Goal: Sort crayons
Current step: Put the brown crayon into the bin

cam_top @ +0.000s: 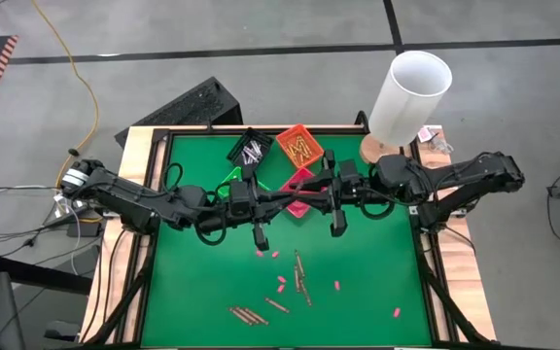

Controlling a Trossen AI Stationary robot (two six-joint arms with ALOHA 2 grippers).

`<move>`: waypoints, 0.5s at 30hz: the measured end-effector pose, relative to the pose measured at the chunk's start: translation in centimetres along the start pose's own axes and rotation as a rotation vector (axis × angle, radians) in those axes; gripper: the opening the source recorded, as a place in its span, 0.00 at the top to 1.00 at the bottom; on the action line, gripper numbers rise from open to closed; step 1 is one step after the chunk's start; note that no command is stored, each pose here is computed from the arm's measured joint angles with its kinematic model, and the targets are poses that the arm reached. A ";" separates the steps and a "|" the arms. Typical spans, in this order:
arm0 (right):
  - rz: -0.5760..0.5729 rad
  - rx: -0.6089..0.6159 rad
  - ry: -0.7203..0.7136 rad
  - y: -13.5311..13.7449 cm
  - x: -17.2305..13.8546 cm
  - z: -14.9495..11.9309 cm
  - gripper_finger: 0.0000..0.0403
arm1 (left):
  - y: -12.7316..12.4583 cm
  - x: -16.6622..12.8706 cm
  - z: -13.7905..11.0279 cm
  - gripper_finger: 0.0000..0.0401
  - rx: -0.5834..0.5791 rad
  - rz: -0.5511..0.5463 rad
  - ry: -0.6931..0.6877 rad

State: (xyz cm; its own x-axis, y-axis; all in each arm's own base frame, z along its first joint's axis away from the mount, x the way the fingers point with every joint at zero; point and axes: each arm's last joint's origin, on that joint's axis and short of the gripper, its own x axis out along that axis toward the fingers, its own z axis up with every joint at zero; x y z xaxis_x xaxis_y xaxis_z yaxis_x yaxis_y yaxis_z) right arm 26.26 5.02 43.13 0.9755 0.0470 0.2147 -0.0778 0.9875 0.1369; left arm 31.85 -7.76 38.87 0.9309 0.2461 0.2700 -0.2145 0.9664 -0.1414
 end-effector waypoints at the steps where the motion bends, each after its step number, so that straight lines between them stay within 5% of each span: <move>1: 0.000 0.000 0.000 0.0 0.0 0.0 0.79 | 0.0 0.0 0.0 0.98 0.000 -0.001 0.000; 5: -0.006 -0.003 -0.003 -0.1 0.0 0.0 0.97 | 0.0 0.0 0.0 0.98 0.000 -0.009 -0.001; 15: -0.044 0.013 -0.003 -0.4 0.1 0.0 0.99 | 0.1 0.0 -0.3 0.88 0.012 0.023 0.033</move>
State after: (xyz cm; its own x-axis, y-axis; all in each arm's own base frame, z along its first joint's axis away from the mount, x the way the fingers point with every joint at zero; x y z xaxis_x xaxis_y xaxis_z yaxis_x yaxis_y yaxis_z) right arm 26.35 4.59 43.09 0.9774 0.0034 0.2116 -0.0378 0.9865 0.1591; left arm 31.95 -7.65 38.54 0.9349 0.2659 0.2350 -0.2394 0.9614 -0.1353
